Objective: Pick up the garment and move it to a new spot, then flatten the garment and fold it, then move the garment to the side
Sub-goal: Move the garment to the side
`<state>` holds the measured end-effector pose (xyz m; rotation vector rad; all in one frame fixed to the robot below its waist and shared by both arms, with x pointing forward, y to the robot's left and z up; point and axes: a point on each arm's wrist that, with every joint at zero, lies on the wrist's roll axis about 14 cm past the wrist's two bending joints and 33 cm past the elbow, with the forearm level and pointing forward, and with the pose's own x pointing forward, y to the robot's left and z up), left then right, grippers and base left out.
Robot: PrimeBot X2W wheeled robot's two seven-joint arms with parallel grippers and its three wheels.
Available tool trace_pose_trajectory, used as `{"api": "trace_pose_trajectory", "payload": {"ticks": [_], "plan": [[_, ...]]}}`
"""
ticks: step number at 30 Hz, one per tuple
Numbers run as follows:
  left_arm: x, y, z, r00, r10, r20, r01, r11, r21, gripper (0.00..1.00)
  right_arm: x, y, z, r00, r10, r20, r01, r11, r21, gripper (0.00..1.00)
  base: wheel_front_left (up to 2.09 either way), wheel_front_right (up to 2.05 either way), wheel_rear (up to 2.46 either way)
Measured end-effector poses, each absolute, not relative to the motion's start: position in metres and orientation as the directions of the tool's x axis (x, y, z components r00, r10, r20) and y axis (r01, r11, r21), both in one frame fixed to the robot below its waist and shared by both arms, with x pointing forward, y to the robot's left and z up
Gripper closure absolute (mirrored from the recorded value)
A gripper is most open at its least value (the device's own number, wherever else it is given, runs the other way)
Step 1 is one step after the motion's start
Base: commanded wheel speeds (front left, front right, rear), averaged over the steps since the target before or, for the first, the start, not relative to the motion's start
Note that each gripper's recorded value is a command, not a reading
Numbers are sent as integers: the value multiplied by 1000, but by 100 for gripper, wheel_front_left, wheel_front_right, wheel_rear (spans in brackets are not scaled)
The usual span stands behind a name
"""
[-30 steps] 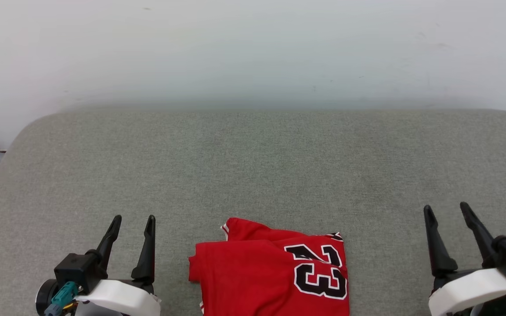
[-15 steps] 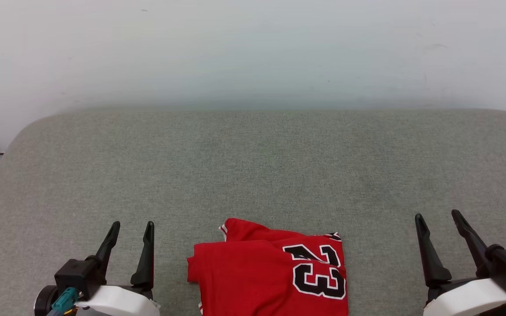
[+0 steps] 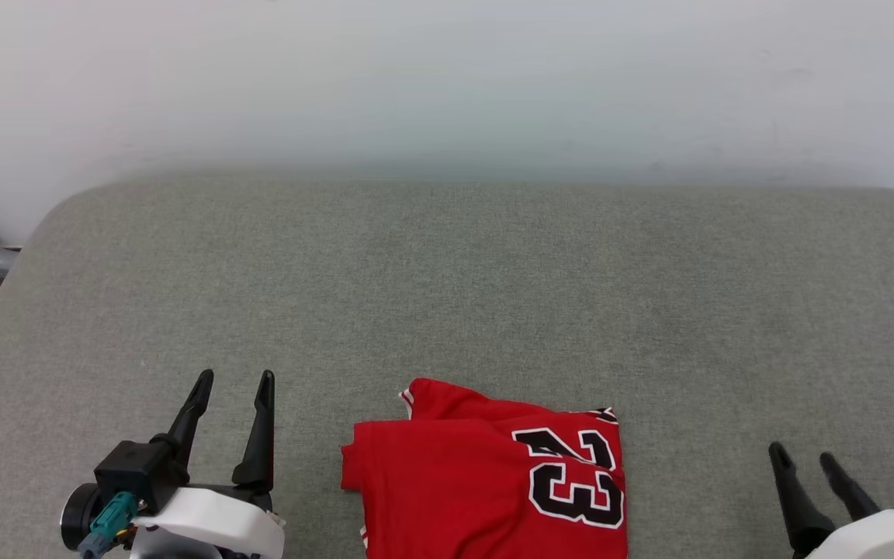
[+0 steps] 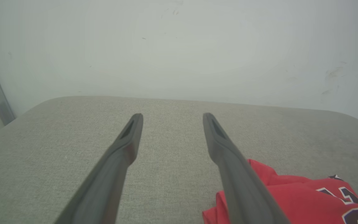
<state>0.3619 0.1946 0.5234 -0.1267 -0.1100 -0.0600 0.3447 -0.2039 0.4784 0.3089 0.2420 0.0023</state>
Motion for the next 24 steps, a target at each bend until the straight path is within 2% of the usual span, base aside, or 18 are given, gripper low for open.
{"api": "trace_pose_trajectory", "payload": {"ticks": [3, 9, 15, 24], "plan": [[364, 197, 524, 992, -44, 115, 58, 990, -126, 0, 341, -197, 449, 927, 85, -366, 55, 933, 355, 0, 0, 0, 0], [370, 205, 521, 994, -24, 107, 37, 991, -128, 0, 339, -143, 410, 794, 296, -531, -12, 881, 473, 0, 0, 0, 0], [375, 215, 514, 996, 9, 87, 3, 991, -132, 0, 341, -93, 388, 658, 464, -593, -76, 825, 560, 0, 0, 0, 0], [378, 226, 507, 997, 38, 68, -29, 991, -132, 0, 337, -69, 353, 493, 541, -681, -57, 802, 595, 0, 0, 0, 0]]}}
